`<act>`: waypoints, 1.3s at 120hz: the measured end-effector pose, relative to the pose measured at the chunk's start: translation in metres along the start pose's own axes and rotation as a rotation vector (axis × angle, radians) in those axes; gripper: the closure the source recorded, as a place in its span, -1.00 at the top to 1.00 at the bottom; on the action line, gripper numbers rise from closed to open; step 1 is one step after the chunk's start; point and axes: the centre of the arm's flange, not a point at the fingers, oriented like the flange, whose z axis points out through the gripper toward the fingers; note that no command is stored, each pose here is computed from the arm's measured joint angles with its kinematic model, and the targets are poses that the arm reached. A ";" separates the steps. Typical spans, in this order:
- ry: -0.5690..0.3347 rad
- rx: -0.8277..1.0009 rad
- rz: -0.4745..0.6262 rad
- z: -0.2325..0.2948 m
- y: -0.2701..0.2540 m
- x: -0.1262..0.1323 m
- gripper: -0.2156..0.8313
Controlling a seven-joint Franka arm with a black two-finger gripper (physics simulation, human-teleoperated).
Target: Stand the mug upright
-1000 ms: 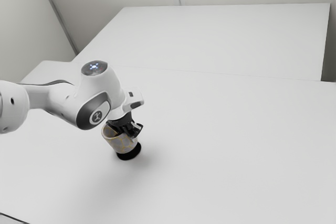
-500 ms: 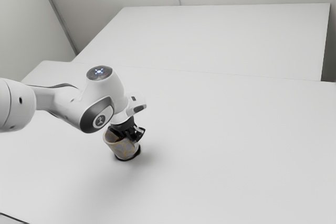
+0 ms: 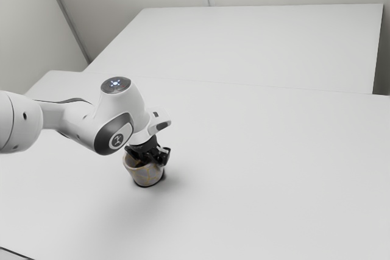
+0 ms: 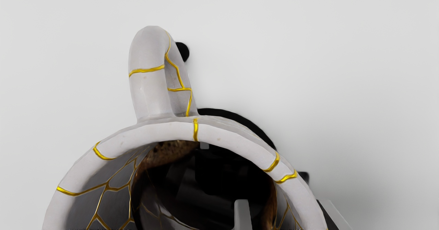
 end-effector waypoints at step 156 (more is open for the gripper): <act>-0.080 -0.072 -0.051 -0.242 0.005 0.104 0.55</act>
